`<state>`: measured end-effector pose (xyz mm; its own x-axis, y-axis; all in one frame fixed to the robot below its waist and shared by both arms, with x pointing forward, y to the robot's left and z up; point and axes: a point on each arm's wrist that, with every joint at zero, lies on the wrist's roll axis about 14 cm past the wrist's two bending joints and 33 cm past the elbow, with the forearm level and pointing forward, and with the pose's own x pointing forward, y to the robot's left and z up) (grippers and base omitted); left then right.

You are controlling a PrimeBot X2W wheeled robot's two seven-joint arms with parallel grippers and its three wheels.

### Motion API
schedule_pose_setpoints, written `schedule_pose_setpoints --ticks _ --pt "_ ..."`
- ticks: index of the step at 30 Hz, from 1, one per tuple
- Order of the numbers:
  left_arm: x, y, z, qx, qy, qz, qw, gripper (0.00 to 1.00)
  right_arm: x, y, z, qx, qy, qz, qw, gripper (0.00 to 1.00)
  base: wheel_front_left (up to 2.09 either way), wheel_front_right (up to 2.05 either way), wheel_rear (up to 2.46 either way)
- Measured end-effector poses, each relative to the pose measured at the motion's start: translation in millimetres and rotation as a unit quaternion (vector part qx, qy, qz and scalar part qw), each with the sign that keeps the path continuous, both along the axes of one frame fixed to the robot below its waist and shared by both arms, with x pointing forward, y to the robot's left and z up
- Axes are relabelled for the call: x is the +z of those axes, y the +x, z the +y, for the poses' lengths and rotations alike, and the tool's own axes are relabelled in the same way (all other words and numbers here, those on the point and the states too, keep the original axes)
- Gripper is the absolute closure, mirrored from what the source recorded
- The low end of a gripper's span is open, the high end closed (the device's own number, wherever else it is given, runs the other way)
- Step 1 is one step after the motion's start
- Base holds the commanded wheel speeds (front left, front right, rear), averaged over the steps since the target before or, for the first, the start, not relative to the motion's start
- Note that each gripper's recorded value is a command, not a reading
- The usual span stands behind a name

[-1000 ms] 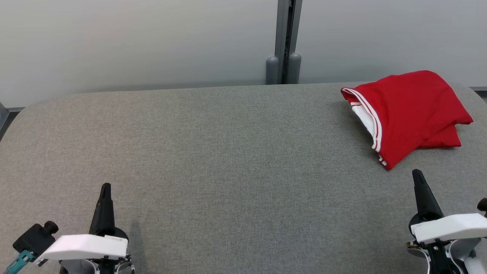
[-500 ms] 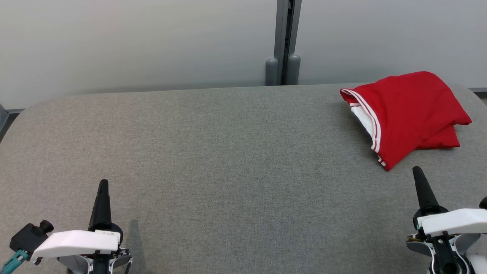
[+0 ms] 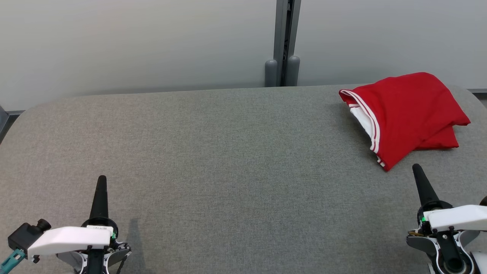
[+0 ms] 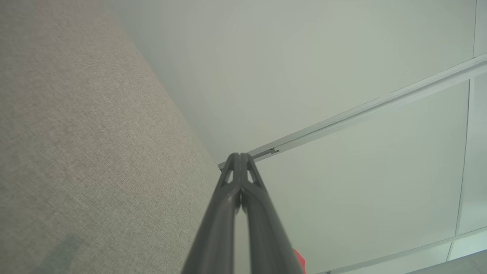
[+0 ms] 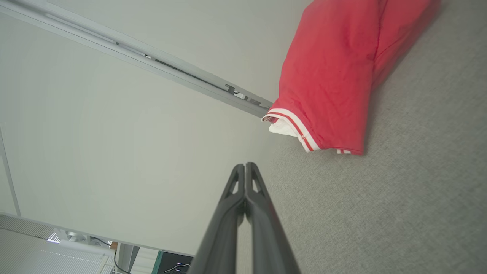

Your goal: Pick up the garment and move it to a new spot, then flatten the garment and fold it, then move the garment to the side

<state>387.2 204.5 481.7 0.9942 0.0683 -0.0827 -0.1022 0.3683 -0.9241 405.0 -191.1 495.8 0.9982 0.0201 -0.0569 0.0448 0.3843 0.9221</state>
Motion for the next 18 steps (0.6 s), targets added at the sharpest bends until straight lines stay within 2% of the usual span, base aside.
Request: schedule_pose_setpoints --ticks 18 --pt "6.8 4.3 -0.5 0.0 -0.071 -0.012 0.997 1.0 3.4 3.2 -2.2 -0.001 0.073 -0.001 0.997 1.0 0.0 0.0 0.0"
